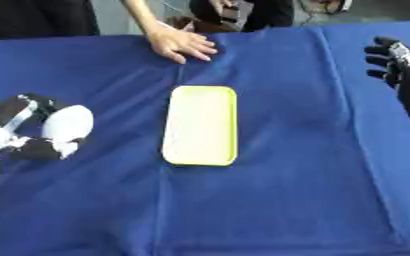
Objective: Pick up objects on the table and place them in the box.
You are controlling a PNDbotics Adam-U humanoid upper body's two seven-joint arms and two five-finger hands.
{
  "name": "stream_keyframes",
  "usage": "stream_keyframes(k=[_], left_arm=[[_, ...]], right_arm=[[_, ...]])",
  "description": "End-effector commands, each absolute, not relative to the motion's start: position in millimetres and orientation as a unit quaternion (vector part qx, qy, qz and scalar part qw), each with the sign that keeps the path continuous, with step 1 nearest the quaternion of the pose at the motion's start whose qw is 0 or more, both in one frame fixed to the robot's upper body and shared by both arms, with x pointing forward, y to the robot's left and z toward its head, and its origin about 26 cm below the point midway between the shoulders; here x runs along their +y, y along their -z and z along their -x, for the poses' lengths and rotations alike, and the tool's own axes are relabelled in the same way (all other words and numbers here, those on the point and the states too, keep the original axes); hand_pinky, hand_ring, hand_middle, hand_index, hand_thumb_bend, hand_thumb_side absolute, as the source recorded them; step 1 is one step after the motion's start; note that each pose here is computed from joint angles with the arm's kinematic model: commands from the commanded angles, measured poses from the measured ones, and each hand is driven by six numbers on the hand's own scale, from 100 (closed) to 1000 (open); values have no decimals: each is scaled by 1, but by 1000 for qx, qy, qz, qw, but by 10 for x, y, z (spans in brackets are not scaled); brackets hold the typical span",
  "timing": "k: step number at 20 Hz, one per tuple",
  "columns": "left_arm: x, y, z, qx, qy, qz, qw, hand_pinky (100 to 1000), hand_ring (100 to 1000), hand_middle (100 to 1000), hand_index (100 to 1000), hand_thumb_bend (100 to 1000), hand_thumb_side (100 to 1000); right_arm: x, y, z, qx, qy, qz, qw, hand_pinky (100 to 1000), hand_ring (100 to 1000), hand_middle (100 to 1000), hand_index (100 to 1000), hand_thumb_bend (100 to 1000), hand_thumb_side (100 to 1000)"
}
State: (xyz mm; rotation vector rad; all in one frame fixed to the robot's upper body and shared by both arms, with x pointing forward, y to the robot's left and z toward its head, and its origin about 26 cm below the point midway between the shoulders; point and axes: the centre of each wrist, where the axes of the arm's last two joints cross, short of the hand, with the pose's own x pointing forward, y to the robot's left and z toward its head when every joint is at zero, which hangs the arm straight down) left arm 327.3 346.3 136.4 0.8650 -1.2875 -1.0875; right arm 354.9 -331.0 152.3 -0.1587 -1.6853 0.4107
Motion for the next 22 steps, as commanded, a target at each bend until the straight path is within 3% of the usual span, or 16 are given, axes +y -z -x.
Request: stream_keyframes(k=[1, 13, 22], left_arm=[[3519, -1539, -3277, -558, 464, -389, 568, 713, 603, 622, 713, 126, 272], [3474, -1577, -3299, -562, 470, -389, 559, 715, 606, 625, 716, 133, 266], [3125, -1890, -3528, -594, 498, -384, 502, 718, 608, 627, 720, 151, 237]], right_arm=[[-3339, -1641, -3553, -750, -185, 78, 631, 904, 929, 870, 963, 100, 864], [-3335, -1637, -3553, -749, -186, 77, 631, 904, 930, 870, 963, 100, 864], [-3320, -1621, -3555, -747, -189, 74, 633, 905, 930, 870, 963, 100, 864]])
